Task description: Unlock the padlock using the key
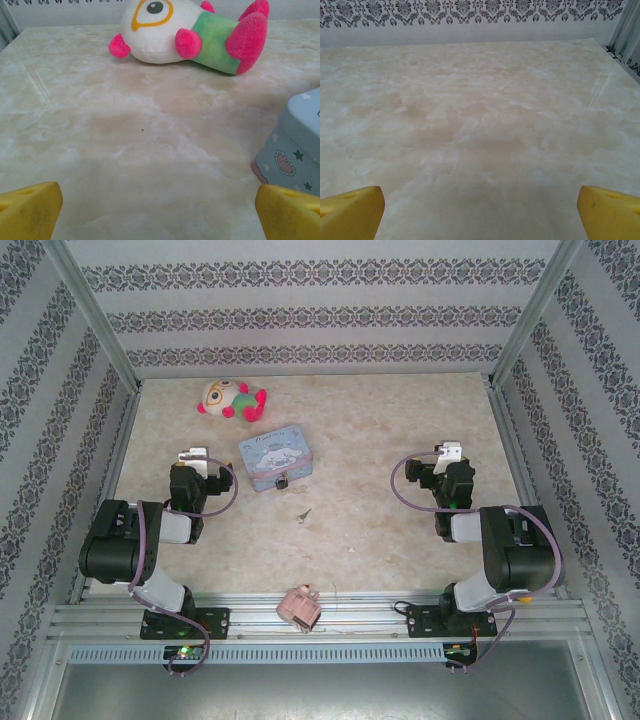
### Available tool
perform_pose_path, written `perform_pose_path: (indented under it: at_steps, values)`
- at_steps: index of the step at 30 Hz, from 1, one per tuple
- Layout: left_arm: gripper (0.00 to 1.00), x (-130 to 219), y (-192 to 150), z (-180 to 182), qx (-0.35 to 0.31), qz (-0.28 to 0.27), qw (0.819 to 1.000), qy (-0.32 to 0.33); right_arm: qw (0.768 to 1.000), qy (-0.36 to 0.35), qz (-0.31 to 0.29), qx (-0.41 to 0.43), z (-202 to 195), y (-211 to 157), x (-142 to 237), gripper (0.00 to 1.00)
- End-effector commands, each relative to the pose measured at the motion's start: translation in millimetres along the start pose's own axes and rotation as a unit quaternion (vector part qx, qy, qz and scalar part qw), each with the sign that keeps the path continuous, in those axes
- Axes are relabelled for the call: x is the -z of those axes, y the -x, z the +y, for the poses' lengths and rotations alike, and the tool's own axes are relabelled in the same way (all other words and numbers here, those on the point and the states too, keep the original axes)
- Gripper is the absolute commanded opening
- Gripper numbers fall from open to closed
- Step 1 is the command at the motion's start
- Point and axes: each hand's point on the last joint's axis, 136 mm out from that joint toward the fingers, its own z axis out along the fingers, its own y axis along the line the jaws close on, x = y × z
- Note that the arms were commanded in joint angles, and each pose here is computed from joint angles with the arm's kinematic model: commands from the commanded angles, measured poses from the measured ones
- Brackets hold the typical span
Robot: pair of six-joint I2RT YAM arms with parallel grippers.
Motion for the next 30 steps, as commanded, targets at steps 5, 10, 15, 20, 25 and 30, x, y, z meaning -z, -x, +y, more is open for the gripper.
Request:
perform_pose_path:
  at_steps: [5, 10, 15, 20, 25, 30]
  values:
    - [0.99, -3.4, 7.5, -0.7, -0.001, -0.007, 1.0, -0.005, 1.0, -0.001, -0.01, 0.002, 1.3, 8.0, -2.8, 0.98]
    - [0.99, -3.3, 7.4, -0.4, -0.001, -0.007, 1.0, -0.005, 1.0, -0.002, -0.01, 0.002, 1.2, 8.1, -2.8, 0.98]
    - [0.99, -3.3, 7.6, -0.7, -0.001, -0.007, 1.0, -0.005, 1.0, -0.002, -0.01, 0.002, 1.2, 8.3, -2.8, 0.98]
    - [0.99, -2.8, 7.4, 1.9, 0.002, -0.008, 1.0, 0.002, 1.0, -0.001, -0.01, 0.003, 1.7, 10.7, -3.3, 0.98]
    - [0.99, 3.6, 15.3, 10.5, 0.013, -0.022, 0.999, 0.026, 1.0, -0.004, -0.008, 0.002, 0.9, 18.8, -0.1, 0.98]
    - [0.99, 15.6, 29.1, 14.6, 0.016, -0.029, 0.999, 0.036, 1.0, -0.012, -0.013, 0.003, -0.6, 28.0, 8.0, 0.98]
